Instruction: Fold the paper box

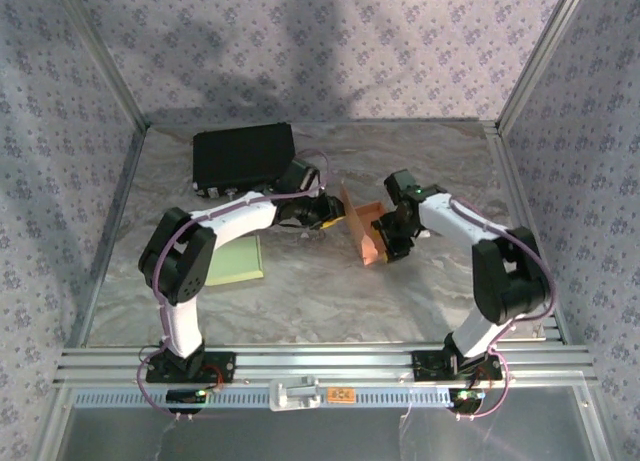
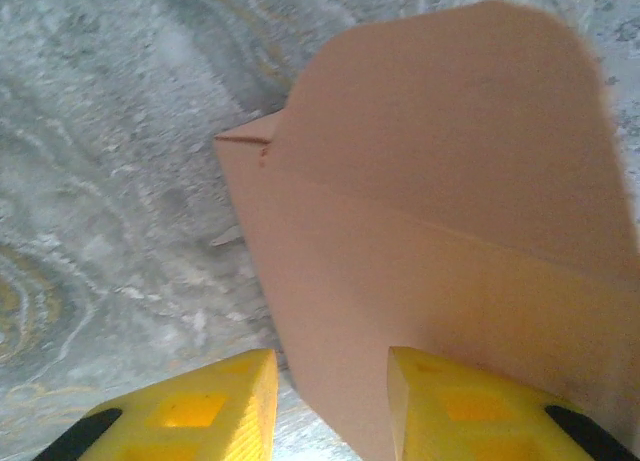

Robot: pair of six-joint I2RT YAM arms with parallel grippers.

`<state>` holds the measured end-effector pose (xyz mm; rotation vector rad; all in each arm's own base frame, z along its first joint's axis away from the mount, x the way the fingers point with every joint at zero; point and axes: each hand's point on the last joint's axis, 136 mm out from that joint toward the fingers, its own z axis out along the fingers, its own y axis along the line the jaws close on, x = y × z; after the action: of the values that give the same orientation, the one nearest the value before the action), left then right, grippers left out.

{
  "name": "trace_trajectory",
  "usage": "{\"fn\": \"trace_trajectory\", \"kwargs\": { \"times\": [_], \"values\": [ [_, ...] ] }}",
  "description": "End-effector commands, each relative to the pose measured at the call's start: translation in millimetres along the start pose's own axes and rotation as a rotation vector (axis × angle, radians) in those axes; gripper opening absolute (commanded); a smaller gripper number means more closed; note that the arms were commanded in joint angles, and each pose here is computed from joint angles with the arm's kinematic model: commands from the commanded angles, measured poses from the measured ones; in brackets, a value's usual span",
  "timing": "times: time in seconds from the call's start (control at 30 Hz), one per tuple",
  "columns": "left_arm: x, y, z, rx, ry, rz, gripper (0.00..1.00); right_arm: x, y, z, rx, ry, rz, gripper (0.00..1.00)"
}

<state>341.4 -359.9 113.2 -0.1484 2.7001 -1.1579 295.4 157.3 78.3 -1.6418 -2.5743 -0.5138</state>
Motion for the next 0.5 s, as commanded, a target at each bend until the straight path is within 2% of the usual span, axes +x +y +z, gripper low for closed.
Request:
{"fn": "trace_trajectory", "kwargs": {
  "times": [0.0, 0.1, 0.23, 0.33, 0.47],
  "values": [
    [-4.5, -20.8, -1.3, 0.037, -0.017, 0.027, 0.34, -11.2, 15.4, -51.6, -0.065, -0.119, -0.150, 0.61],
    [-3.7, -24.1, 1.1, 0.039, -0.013, 0.032, 0.34, -13.6, 35.9, -84.1, -0.145, -0.178, -0.328, 0.60],
    [-4.5, -27.1, 1.1, 0.029, -0.014, 0.046, 0.34, 11.6, 76.5, -118.5, -0.259, -0.192, -0.777, 0.58],
    [-3.9, -27.0, 1.8, 0.021, -0.013, 0.050, 0.34, 35.3, 82.0, -115.7, -0.220, -0.098, -1.048, 0.56],
    [-4.2, -25.8, 3.5, 0.012, -0.011, 0.050, 0.34, 48.0, 79.3, -98.8, -0.147, -0.008, -1.242, 0.54]
  ]
}}
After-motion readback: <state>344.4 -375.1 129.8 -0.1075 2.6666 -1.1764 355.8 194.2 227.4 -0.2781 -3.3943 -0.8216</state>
